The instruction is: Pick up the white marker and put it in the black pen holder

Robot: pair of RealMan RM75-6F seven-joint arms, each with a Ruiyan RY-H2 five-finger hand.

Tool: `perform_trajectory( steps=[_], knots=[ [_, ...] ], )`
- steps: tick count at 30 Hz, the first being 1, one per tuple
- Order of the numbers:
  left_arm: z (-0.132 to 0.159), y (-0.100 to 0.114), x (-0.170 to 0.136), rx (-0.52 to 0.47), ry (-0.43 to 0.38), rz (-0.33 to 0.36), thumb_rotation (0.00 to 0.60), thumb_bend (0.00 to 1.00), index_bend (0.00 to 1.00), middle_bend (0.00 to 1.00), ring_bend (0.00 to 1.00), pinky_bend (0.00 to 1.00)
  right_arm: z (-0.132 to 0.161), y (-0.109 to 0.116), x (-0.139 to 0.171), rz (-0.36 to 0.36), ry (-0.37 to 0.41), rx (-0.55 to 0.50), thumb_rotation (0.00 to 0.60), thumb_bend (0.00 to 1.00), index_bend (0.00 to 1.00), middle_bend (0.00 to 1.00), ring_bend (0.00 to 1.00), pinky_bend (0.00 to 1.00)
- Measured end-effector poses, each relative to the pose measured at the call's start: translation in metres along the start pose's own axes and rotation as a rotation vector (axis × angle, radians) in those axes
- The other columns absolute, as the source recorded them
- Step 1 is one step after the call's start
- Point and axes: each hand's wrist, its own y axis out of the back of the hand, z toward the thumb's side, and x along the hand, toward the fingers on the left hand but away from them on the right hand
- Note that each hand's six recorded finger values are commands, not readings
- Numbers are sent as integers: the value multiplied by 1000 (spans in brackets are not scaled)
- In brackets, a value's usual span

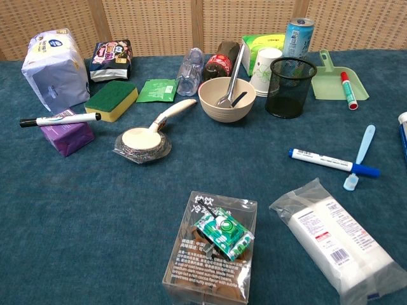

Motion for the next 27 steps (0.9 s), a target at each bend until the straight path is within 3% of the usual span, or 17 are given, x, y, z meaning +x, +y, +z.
perform_trajectory(
  steps=[13, 17, 22, 27],
  knots=[
    [1, 0, -1, -1, -4, 2, 600, 65, 103, 0, 0, 0, 13, -7, -1, 26, 25, -38, 600, 0, 107, 0, 0, 27],
    [1, 0, -1, -1, -6, 1, 600, 66, 104, 0, 0, 0, 32, -13, -4, 38, 55, -86, 600, 0, 135, 0, 0, 29],
    [2, 0, -1, -3, -10, -1, 600, 66, 105, 0, 0, 0, 61, -23, -14, 59, 111, -140, 600, 6, 245, 0, 0, 44],
    [1, 1, -1, -8, -11, -1, 600, 65, 105, 0, 0, 0, 93, -32, -30, 73, 163, -162, 600, 127, 320, 0, 0, 89]
  ],
)
